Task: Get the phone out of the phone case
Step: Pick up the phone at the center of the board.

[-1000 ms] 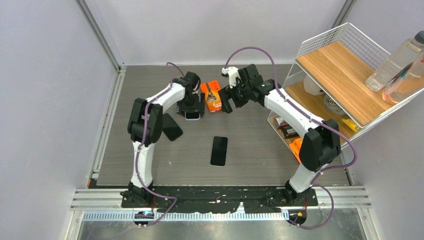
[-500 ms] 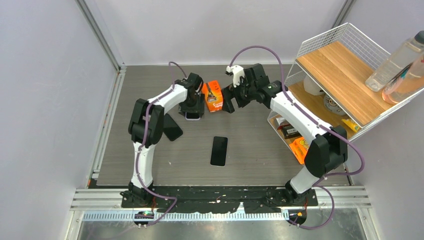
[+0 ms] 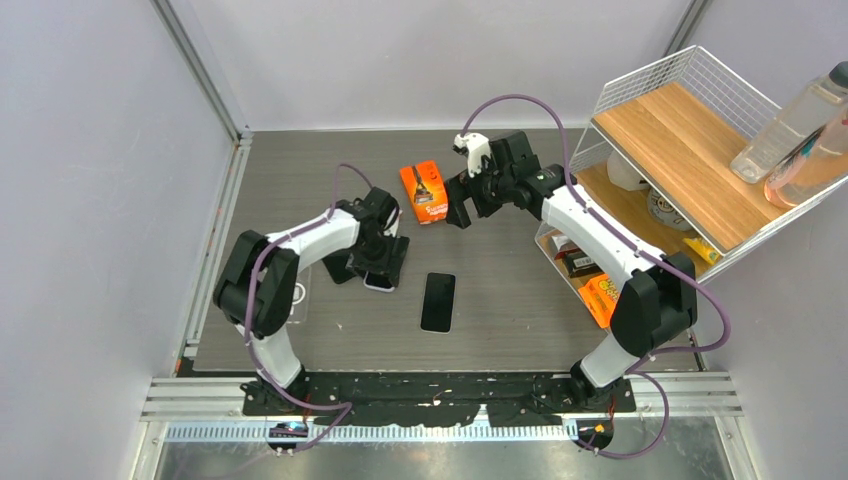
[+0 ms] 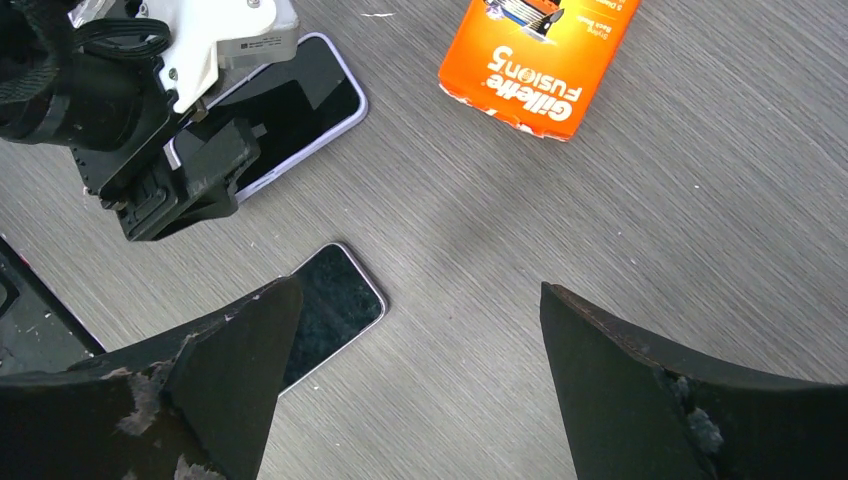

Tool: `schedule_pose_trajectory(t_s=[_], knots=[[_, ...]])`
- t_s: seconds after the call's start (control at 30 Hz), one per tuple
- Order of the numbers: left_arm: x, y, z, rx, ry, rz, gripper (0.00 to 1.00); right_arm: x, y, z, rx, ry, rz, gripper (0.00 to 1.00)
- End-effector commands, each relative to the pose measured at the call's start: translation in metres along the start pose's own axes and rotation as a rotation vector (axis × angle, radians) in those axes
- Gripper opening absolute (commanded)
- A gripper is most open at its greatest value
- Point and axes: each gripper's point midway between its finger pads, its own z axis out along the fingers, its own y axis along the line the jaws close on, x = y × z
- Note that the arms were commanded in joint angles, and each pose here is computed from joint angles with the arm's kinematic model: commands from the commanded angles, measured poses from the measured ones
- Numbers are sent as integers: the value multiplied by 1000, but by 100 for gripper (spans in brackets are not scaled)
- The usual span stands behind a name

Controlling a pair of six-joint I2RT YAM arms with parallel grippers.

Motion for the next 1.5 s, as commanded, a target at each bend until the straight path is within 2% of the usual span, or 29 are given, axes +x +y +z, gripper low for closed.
schedule_pose_trajectory(t_s=[0.0,0.1,0.3,0.47,0.67,0.73,0.87,0.9,1.13,1.33,1.47], knots=[[-21,-17,-19,66,-75,60,81,-18,-3,-12,26,-73,-32,96],[-27,-15,-11,38,-27,59,88,-17,-2,-10,21,-66,-28,95],[-31,-9,14,-12,32,57,97,-15,0,-9,6,-67,-26,95],[-35,-7,22,-33,45,52,99,-15,3,-8,-9,-73,-21,95],[-30,-2,33,-74,79,67,97,-17,5,-8,-22,-76,-16,95],[-26,-2,37,-80,82,83,92,-17,5,-8,-22,-77,-15,95],[-19,-5,40,-77,82,107,76,-18,3,-9,-14,-81,-19,95],[-18,-6,40,-72,78,114,68,-19,3,-11,-10,-86,-19,95],[-26,-9,29,-43,25,181,34,-22,-13,-21,55,-135,3,95],[-34,-21,-1,39,-106,296,1,-16,-17,-15,-9,-127,77,95],[-35,-21,-17,50,-175,350,0,-17,-11,-7,-72,-107,70,96]])
